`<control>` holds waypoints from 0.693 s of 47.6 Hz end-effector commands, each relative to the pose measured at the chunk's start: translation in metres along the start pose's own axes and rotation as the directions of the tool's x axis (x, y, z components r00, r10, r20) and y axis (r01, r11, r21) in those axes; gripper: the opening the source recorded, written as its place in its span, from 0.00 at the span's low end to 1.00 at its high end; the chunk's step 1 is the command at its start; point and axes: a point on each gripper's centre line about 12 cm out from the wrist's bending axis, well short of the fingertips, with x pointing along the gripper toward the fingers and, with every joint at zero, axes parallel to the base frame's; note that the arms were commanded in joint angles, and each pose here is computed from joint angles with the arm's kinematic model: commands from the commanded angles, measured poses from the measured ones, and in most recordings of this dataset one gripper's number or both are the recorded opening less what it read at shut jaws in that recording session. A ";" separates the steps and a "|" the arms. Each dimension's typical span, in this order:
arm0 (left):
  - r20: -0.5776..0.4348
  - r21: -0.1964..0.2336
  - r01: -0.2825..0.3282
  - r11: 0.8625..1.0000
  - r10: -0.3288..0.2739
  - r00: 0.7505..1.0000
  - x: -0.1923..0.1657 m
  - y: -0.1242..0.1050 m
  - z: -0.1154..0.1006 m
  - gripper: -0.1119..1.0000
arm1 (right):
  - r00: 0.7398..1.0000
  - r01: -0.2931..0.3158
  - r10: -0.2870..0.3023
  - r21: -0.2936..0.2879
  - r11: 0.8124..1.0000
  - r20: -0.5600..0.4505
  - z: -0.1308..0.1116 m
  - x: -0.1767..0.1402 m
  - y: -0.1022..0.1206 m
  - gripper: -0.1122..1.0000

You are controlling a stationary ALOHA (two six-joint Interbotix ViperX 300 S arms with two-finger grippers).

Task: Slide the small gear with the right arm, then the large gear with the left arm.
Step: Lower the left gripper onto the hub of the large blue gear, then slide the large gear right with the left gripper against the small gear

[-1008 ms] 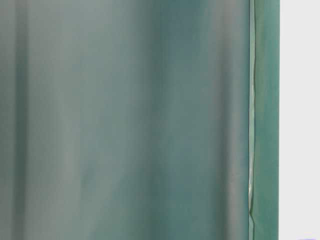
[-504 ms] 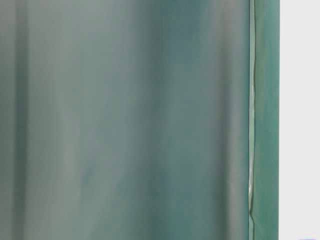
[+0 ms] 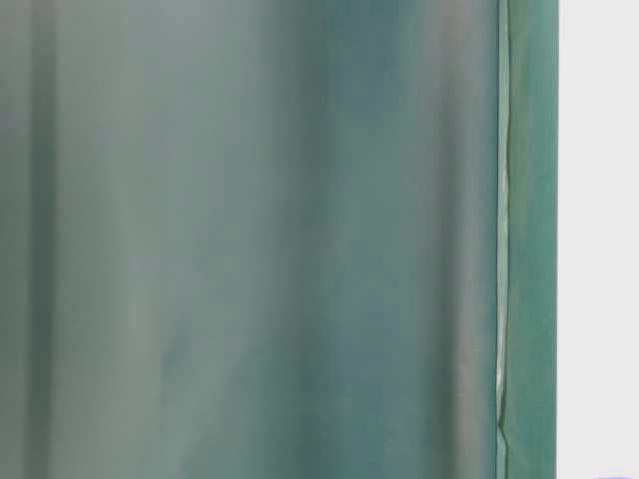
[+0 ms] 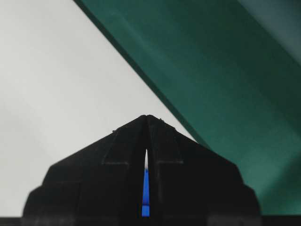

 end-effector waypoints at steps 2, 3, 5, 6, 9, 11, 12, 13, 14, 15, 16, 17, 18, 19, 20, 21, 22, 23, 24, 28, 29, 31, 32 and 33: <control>-0.011 -0.012 -0.012 1.000 0.012 1.000 0.007 0.004 -0.003 0.10 | 1.000 -0.012 0.012 0.004 1.000 0.018 0.005 -0.003 0.002 0.55; -0.020 -0.014 -0.015 1.000 0.015 1.000 0.009 0.005 -0.005 0.11 | 1.000 -0.012 0.012 0.004 1.000 0.018 0.005 -0.003 0.002 0.55; -0.033 -0.016 -0.019 1.000 0.018 0.999 0.011 0.005 -0.007 0.11 | 1.000 -0.017 0.017 0.003 1.000 0.020 0.006 -0.003 0.003 0.55; -0.039 -0.017 -0.021 1.000 0.020 0.999 0.012 0.006 -0.008 0.11 | 1.000 -0.019 0.019 0.002 1.000 0.021 0.006 -0.003 0.003 0.55; -0.053 -0.018 -0.023 1.000 0.022 0.998 0.014 0.006 -0.009 0.11 | 1.000 -0.024 0.024 -0.001 1.000 0.021 0.005 -0.003 0.004 0.55; -0.062 -0.017 -0.024 1.000 0.022 0.998 0.015 0.006 -0.011 0.11 | 0.999 -0.027 0.027 -0.003 1.000 0.021 0.005 -0.003 0.005 0.55; -0.064 -0.018 -0.025 1.000 0.023 0.998 0.014 0.007 -0.011 0.11 | 0.999 -0.029 0.029 -0.003 1.000 0.022 0.006 -0.004 0.006 0.55; -0.067 -0.018 -0.025 1.000 0.024 0.997 0.014 0.007 -0.011 0.11 | 0.999 -0.030 0.030 -0.004 1.000 0.022 0.005 -0.004 0.006 0.55; -0.071 -0.018 -0.025 1.000 0.024 0.997 0.014 0.007 -0.012 0.10 | 0.999 -0.031 0.031 -0.006 1.000 0.021 0.005 -0.004 0.006 0.55; -0.076 -0.018 -0.026 1.000 0.024 0.997 0.013 0.007 -0.013 0.11 | 0.999 -0.031 0.031 -0.005 0.999 0.022 0.005 -0.004 0.006 0.55; -0.082 -0.018 -0.026 0.999 0.025 0.996 0.013 0.007 -0.014 0.11 | 0.999 -0.032 0.032 -0.007 0.999 0.022 0.005 -0.004 0.007 0.55; -0.089 -0.019 -0.029 0.999 0.027 0.996 0.013 0.008 -0.016 0.10 | 0.999 -0.032 0.032 -0.007 0.999 0.021 0.005 -0.004 0.007 0.55; -0.103 -0.021 -0.032 0.999 0.029 0.994 0.012 0.008 -0.018 0.11 | 0.999 -0.032 0.032 -0.007 0.999 0.021 0.005 -0.004 0.007 0.55; -0.110 -0.024 -0.034 0.999 0.032 0.993 0.012 0.009 -0.019 0.11 | 0.999 -0.032 0.032 -0.007 0.999 0.021 0.005 -0.004 0.007 0.55; -0.118 -0.024 -0.035 0.999 0.032 0.993 0.012 0.009 -0.020 0.10 | 0.999 -0.031 0.031 -0.008 0.999 0.020 0.005 -0.004 0.007 0.55; -0.122 -0.025 -0.037 0.999 0.033 0.992 0.012 0.009 -0.021 0.11 | 0.999 -0.030 0.030 -0.009 1.000 0.019 0.005 -0.003 0.007 0.55; -0.125 -0.025 -0.037 0.999 0.034 0.992 0.012 0.009 -0.020 0.10 | 0.999 -0.030 0.030 -0.009 1.000 0.019 0.005 -0.003 0.007 0.55; -0.131 -0.026 -0.038 0.999 0.035 0.991 0.011 0.010 -0.021 0.11 | 0.999 -0.030 0.030 -0.009 1.000 0.019 0.005 -0.003 0.007 0.55; -0.134 -0.026 -0.039 0.999 0.035 0.990 0.011 0.010 -0.020 0.10 | 0.999 -0.029 0.029 -0.010 1.000 0.017 0.005 -0.002 0.007 0.55; -0.169 -0.026 -0.045 0.999 0.040 0.985 0.011 0.011 -0.021 0.10 | 0.999 -0.031 0.032 -0.012 0.999 0.016 0.005 -0.002 0.009 0.55; -0.176 -0.028 -0.048 0.998 0.042 0.983 0.011 0.011 -0.021 0.10 | 0.999 -0.032 0.032 -0.013 0.999 0.016 0.005 -0.001 0.009 0.55; -0.189 -0.032 -0.053 0.998 0.046 0.981 0.011 0.012 -0.020 0.10 | 0.999 -0.034 0.034 -0.014 0.999 0.015 0.005 -0.001 0.010 0.55; -0.198 -0.033 -0.055 0.998 0.047 0.979 0.011 0.013 -0.020 0.10 | 0.999 -0.036 0.036 -0.013 0.999 0.016 0.006 -0.001 0.010 0.55; -0.209 -0.034 -0.057 0.998 0.048 0.977 0.012 0.013 -0.020 0.11 | 0.999 -0.036 0.036 -0.015 0.999 0.015 0.006 0.000 0.011 0.55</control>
